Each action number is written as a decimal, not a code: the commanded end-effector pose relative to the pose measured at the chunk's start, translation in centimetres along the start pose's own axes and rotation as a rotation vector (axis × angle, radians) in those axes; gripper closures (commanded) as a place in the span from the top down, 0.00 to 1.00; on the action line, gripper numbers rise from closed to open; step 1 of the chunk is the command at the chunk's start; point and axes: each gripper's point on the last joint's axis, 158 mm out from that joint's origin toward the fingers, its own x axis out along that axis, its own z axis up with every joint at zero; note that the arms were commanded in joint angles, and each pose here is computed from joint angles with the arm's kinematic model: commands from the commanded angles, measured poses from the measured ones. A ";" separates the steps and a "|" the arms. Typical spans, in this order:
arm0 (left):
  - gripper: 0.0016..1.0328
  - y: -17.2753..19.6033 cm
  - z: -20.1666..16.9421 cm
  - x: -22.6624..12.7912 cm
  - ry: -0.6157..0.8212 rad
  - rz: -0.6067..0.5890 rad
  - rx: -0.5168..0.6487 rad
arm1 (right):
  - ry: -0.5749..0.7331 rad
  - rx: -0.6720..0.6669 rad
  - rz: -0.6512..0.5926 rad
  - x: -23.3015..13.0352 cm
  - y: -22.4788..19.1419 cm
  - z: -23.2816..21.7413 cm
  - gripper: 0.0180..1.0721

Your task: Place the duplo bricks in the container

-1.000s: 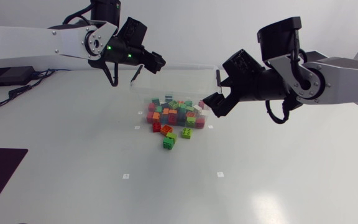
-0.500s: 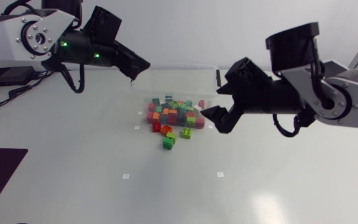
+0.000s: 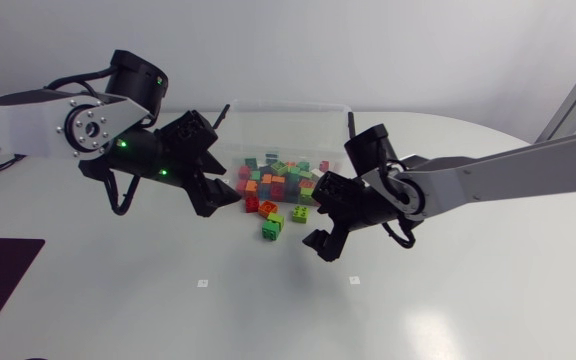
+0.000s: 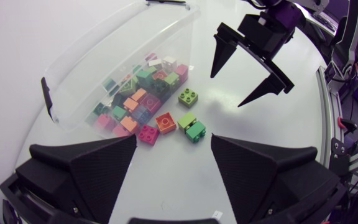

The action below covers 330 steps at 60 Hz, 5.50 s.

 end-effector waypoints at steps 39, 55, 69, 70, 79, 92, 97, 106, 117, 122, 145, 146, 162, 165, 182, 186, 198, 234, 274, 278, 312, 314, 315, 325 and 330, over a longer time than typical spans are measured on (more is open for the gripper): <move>0.81 -1.1 -5.7 5.7 0.157 -0.058 0.008 | 0.049 -0.091 -0.022 6.7 -5.1 -0.6 0.95; 0.81 -1.0 -6.0 5.9 0.169 -0.055 0.005 | 0.054 -0.103 0.024 7.4 -4.2 -0.9 0.81; 0.81 -1.4 -6.3 5.5 0.170 -0.056 0.003 | 0.078 -0.117 0.082 8.1 -2.2 -1.3 0.25; 0.81 -1.4 -6.3 5.4 0.170 -0.054 0.003 | 0.079 -0.115 0.083 8.0 -2.2 -1.4 0.22; 0.81 -1.7 -6.4 5.4 0.170 -0.059 0.006 | 0.075 -0.108 0.078 6.3 -1.8 -1.4 0.21; 0.81 -1.8 -6.6 6.8 0.162 -0.059 0.015 | 0.026 -0.094 0.053 1.2 -1.3 -0.7 0.21; 0.85 -2.7 -6.6 7.6 0.168 -0.081 0.032 | -0.002 -0.083 0.033 -0.8 -1.0 -0.1 0.21; 0.85 -5.1 -5.9 8.9 0.171 -0.136 0.031 | -0.067 -0.056 -0.025 -4.7 -1.9 1.5 0.21; 0.85 -5.9 -3.7 10.4 0.179 -0.148 -0.109 | -0.138 -0.026 -0.072 -8.3 -2.8 2.9 0.21; 0.87 -5.9 -2.6 10.5 0.201 -0.118 -0.151 | -0.159 -0.003 -0.082 -9.0 -3.2 2.9 0.21; 0.89 -4.0 -2.9 12.6 0.367 0.001 -0.348 | -0.279 0.061 -0.167 -13.8 -6.6 4.6 0.21; 0.89 -4.1 -3.1 12.7 0.376 0.001 -0.355 | -0.285 0.061 -0.169 -14.1 -6.6 4.8 0.21; 0.89 -4.6 -3.8 13.5 0.441 0.008 -0.424 | -0.333 0.076 -0.199 -16.3 -7.9 5.6 0.21; 0.88 -4.7 -3.7 13.7 0.442 0.009 -0.433 | -0.340 0.077 -0.205 -16.6 -8.1 5.8 0.21; 0.44 -5.0 -4.7 14.7 0.477 0.019 -0.476 | -0.380 0.086 -0.237 -18.5 -9.4 7.3 0.21; 0.36 -5.1 -5.0 14.7 0.483 0.020 -0.479 | -0.391 0.088 -0.246 -18.9 -9.9 7.8 0.21; 0.33 -4.9 -5.6 14.5 0.495 0.029 -0.478 | -0.413 0.106 -0.257 -19.1 -11.2 9.1 0.21; 0.31 -4.7 -4.0 7.3 0.421 0.064 -0.420 | -0.406 0.165 -0.262 -11.5 -15.5 12.3 0.21; 0.32 5.5 8.1 -2.8 0.017 0.236 -0.370 | -0.338 0.154 -0.280 -7.6 -16.0 14.2 0.86; 0.32 6.1 8.9 -2.8 -0.015 0.240 -0.358 | -0.346 0.150 -0.285 -8.3 -15.7 14.5 0.86; 0.33 12.9 10.7 1.7 -0.114 0.242 -0.382 | -0.336 0.110 -0.236 -12.3 -7.4 10.6 0.86; 0.33 13.3 10.8 1.9 -0.122 0.248 -0.381 | -0.323 0.101 -0.223 -11.9 -6.6 10.0 0.86; 0.33 13.3 10.7 2.1 -0.122 0.247 -0.383 | -0.318 0.099 -0.218 -11.7 -6.4 9.9 0.86; 0.34 14.9 10.4 3.8 -0.132 0.248 -0.394 | -0.246 0.093 -0.174 -9.4 -4.5 6.8 0.86; 0.35 15.0 10.2 4.6 -0.125 0.242 -0.395 | -0.207 0.093 -0.141 -7.8 -3.3 5.6 0.86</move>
